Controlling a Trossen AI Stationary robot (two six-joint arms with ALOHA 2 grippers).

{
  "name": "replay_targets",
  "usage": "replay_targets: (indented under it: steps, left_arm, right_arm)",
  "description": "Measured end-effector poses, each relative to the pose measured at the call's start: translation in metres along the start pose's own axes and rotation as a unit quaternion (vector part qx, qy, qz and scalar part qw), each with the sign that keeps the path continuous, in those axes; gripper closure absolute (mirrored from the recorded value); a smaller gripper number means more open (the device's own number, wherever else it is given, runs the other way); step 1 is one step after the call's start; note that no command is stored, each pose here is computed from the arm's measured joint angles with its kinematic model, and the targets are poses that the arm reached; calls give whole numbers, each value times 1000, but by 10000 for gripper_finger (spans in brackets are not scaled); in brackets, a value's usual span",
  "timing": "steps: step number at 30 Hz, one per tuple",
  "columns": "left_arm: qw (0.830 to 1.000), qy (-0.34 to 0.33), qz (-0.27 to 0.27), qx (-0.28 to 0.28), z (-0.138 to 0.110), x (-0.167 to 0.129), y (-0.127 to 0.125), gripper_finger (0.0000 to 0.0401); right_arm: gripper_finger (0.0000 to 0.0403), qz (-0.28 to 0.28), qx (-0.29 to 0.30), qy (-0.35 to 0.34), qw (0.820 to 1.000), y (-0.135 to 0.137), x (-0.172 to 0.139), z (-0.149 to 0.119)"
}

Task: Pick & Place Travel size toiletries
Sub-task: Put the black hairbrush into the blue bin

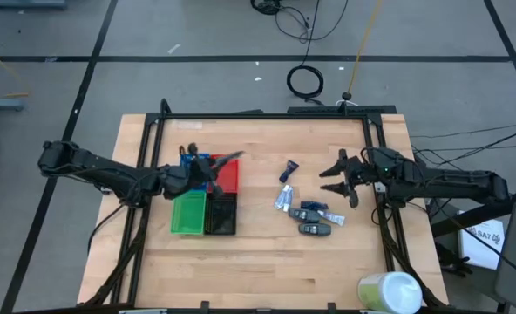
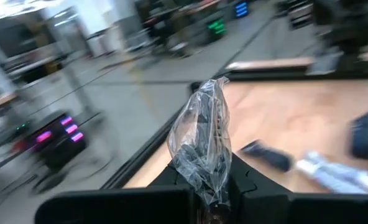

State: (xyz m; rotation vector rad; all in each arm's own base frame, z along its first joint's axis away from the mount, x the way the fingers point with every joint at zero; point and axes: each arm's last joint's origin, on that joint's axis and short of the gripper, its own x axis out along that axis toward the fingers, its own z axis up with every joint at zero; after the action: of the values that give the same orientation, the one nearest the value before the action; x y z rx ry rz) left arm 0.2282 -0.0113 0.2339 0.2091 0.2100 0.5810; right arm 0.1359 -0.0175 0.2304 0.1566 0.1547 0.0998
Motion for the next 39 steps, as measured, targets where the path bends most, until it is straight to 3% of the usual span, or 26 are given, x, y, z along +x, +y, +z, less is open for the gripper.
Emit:
replay_targets:
  steps: [4,6,13,20,22,27,29,32,35,39]
  left_arm:
    - [998,38,50,5,-7,-10,-4,390]
    - [997,49,58,15,-11,-15,-8,391]
    - [987,84,130,46,-17,-35,-17,388]
    - [988,90,118,31,-10,-50,-23,387]
    - [992,104,72,23,-8,-54,-24,385]
    - [986,123,-113,-25,4,-57,-27,391]
    - [973,79,-214,-26,18,-58,-30,391]
    - [937,-43,-347,20,42,-70,-26,389]
    - [912,-136,-379,72,57,-85,-6,388]
    - [911,-168,-367,79,62,-105,28,391]
  right_arm:
    - [226,-102,0,-4,995,-7,-3,-18]
    - [228,-126,-1,-13,992,-9,-4,-25]
    - [229,-118,-18,-54,991,-10,-4,-32]
    - [229,-118,-21,-55,991,-10,-4,-32]
    - [229,-118,-21,-56,991,-10,-4,-32]
    - [229,-117,-23,-55,991,-10,-4,-32]
    - [229,-116,-23,-55,991,-10,-4,-32]
    - [229,-116,-23,-55,991,-10,-4,-32]
    - [229,-115,-22,-55,992,-10,-4,-32]
    - [229,-99,-22,-53,993,-9,-4,-32]
